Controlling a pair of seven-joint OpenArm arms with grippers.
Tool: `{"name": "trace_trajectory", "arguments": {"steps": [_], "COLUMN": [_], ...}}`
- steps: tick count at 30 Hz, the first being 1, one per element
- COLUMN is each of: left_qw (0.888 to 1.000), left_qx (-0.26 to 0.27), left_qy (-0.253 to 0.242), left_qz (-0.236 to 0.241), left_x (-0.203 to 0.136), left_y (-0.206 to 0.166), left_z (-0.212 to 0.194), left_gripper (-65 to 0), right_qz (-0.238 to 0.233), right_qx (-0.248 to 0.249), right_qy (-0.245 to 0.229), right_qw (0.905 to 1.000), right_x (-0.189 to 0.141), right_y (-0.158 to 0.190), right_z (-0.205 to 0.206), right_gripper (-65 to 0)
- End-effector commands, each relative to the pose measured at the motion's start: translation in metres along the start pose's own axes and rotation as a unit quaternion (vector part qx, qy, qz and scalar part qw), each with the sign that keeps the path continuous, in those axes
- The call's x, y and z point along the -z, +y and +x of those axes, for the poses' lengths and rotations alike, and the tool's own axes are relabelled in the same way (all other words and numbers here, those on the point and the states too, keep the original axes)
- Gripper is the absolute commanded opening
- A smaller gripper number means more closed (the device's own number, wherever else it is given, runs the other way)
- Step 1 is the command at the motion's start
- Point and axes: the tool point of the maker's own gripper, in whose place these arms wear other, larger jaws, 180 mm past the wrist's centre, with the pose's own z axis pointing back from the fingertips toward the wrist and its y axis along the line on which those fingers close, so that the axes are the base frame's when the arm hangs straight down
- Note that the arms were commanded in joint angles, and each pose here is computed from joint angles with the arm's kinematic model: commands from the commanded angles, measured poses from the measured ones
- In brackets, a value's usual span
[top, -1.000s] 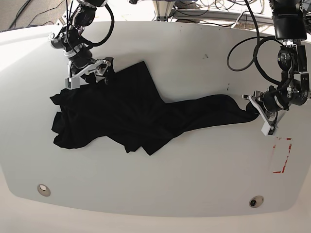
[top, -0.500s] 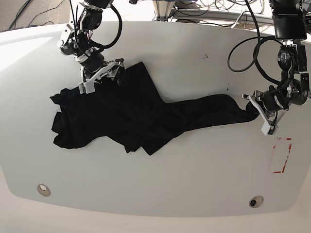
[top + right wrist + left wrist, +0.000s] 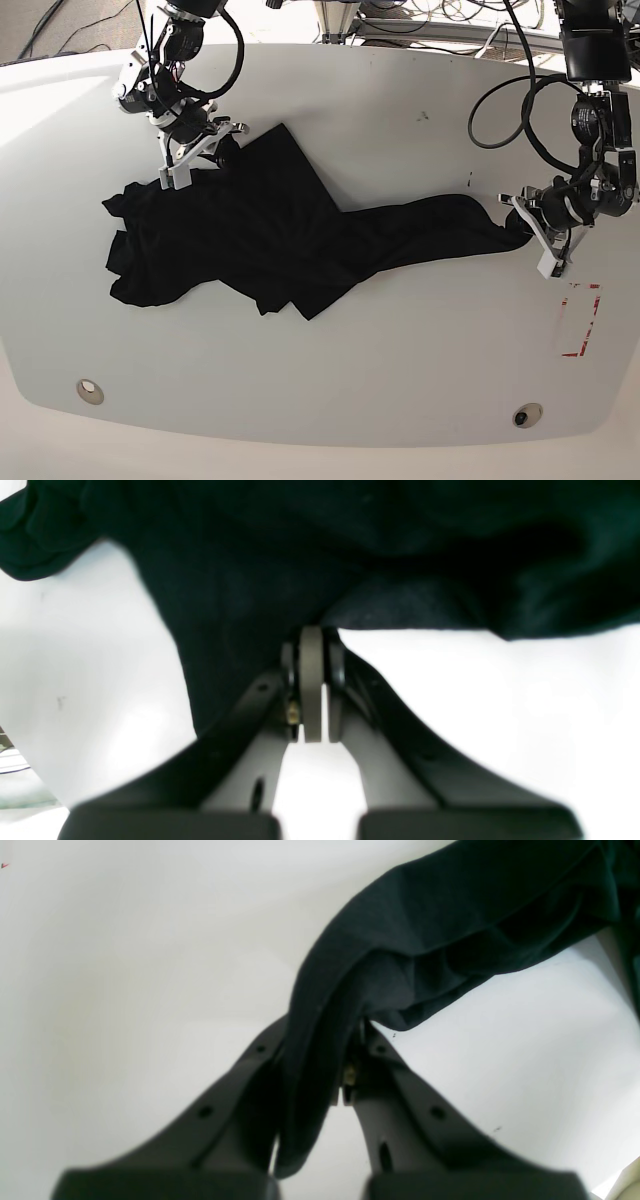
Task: Layout the t-shirt on the table in an organized manner, then fold the t-shirt properly
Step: 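Drag the grasped t-shirt edge with the right gripper away from the sleeve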
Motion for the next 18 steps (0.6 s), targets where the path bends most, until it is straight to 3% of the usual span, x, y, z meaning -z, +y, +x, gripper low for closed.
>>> {"name": "trace_trajectory", "arguments": {"steps": [1,18], "left_qw": [1.000,1.000], "left_qx": [0.011,0.011], "left_qy": [-0.024,-0.028], "left_qz": [0.005,0.003], "left_x": [-0.008,-0.008], "left_y": [0.003,0.002], "left_z": [0.017,0.020], "left_gripper": [-65.0,-65.0], "right_qz": [-0.009,-0.073], "right_qx": [-0.020,-0.130], "right_qy": [-0.020,-0.033], "right_qw": [0.9996,0.9883], "right_x": [-0.009,-0.081], "right_y": [-0.002,-0.001], "right_z": [0.015,0.026], "right_gripper": [-65.0,-65.0]}}
